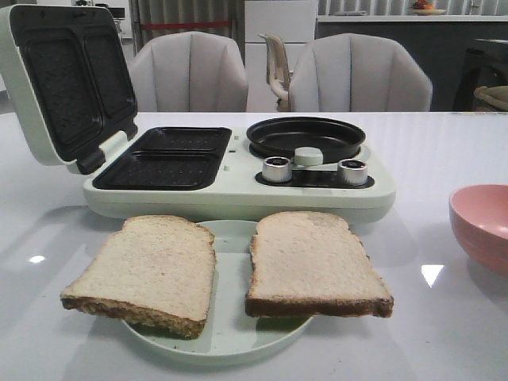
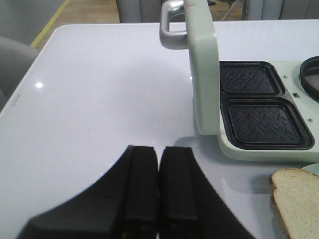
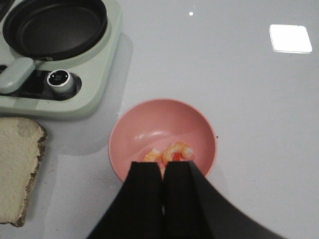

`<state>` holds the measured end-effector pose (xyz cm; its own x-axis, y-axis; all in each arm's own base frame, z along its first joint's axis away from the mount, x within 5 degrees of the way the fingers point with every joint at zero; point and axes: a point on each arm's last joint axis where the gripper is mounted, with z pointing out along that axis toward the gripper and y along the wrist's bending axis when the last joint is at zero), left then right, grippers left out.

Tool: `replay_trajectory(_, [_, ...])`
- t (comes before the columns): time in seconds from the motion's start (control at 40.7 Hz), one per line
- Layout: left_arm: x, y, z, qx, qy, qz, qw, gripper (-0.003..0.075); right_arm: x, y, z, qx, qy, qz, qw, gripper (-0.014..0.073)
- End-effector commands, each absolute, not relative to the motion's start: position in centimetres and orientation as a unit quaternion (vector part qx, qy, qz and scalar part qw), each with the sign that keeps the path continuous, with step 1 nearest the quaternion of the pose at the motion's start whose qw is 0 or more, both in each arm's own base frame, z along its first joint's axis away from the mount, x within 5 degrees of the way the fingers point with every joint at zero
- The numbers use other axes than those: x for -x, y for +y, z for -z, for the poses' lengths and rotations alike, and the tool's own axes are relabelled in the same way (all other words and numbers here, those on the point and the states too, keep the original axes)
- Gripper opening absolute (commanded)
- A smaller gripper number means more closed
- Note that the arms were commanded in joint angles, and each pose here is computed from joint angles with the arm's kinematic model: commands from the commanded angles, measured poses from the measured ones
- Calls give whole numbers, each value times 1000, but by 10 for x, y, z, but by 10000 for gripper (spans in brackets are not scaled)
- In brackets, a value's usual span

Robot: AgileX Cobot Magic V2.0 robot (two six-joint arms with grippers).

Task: Make breakfast with bread and shrimp

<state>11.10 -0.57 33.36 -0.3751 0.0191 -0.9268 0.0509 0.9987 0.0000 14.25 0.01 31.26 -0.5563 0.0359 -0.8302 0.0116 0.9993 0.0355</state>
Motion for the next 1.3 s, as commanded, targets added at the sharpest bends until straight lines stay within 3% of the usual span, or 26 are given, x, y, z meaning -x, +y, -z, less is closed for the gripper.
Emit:
replay_trajectory(0.0, [-117,-6,-348,-17,805,20,593,188,-151,-1,-323,-13,866,-8,500,304])
replay_trajectory(0.098, [-120,-6,-346,-19,808,18,588,394,-155,-1,-320,-13,870,-8,492,449])
replay_trajectory(0.172, [-122,-7,-345,-17,811,20,585,532,-158,-1,-317,-13,874,-8,486,474])
replay_trajectory(0.221, [-124,-7,-344,-19,813,17,581,570,-160,-1,-316,-13,876,-8,481,474])
replay_trajectory(0.369, [-130,-11,-340,-48,821,18,568,560,-162,-1,-314,-13,878,-8,478,474])
replay_trajectory(0.59, [-137,-47,-322,-246,813,17,527,512,-162,-1,-314,-13,878,-8,478,474])
replay_trajectory(0.688, [-131,-68,-306,-368,776,14,512,488,-162,-1,-314,-13,878,-8,478,474])
replay_trajectory(0.934, [-113,-114,-255,-574,689,4,443,486,-162,-1,-314,-13,878,-8,478,474])
replay_trajectory(1.155, [-120,-148,-217,-630,673,-106,372,486,-162,-1,-314,-13,878,-8,478,474])
replay_trajectory(1.278, [-126,-167,-200,-631,663,-138,377,486,-162,-1,-314,-13,878,-8,478,474])
